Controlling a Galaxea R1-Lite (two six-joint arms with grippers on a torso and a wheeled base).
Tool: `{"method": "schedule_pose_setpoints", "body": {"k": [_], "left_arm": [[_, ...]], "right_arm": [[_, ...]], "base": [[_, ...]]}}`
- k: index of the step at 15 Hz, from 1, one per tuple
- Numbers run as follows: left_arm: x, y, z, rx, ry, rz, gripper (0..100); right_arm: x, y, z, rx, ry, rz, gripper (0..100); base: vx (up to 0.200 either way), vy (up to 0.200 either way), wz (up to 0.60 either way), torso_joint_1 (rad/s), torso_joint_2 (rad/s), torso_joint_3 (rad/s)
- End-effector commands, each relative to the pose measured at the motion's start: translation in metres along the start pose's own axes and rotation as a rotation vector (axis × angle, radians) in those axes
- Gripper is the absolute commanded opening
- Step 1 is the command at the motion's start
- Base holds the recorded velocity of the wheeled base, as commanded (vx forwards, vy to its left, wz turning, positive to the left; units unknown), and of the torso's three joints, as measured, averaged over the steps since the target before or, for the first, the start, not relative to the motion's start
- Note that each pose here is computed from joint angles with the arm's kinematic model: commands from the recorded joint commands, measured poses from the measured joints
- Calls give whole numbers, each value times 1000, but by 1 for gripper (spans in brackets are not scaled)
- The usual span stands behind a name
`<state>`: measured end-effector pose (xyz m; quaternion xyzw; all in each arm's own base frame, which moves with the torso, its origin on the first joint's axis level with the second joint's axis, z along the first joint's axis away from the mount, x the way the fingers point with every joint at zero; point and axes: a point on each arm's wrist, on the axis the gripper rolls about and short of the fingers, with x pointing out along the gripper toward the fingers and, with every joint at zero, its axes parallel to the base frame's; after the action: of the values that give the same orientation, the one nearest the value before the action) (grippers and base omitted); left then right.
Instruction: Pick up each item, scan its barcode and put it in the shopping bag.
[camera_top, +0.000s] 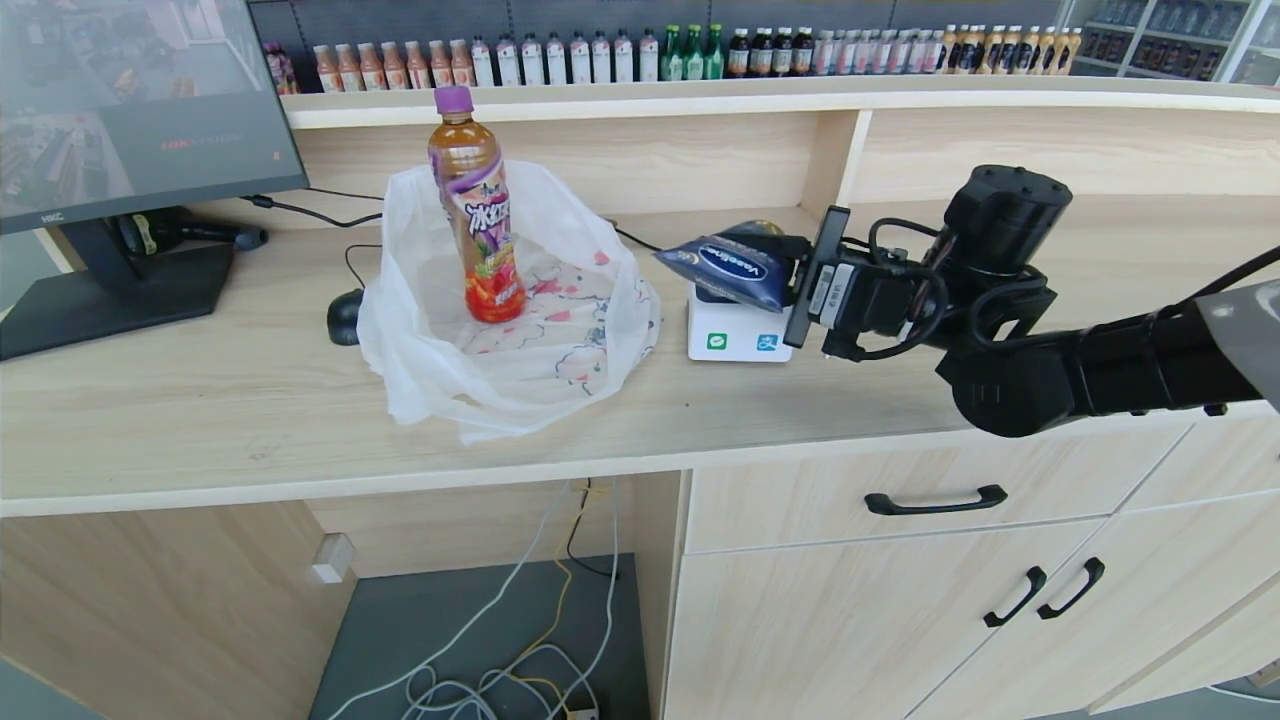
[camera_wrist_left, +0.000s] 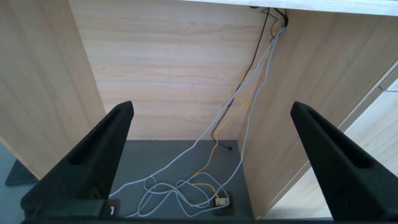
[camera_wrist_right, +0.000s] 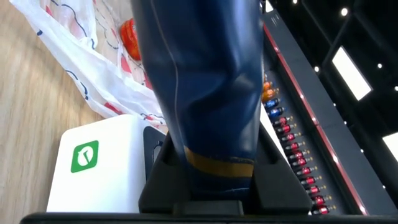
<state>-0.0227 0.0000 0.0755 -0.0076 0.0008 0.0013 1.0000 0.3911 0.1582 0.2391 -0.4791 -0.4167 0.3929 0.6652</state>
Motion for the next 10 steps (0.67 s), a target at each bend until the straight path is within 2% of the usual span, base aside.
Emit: {"method": "schedule_pose_setpoints", "body": {"k": [1,5,10], "left_arm": [[0,0,0,0,0,1,100],[0,0,0,0,0,1,100],[0,0,0,0,0,1,100]], "right_arm": [[0,-3,2,-7,3,-8,0],[1,-11,9,-4,23,-37,0],[2,-28,26,73,40,-94,0]], "base": [[0,0,0,0,0,0],[0,0,0,0,0,0],[0,0,0,0,0,0]]}}
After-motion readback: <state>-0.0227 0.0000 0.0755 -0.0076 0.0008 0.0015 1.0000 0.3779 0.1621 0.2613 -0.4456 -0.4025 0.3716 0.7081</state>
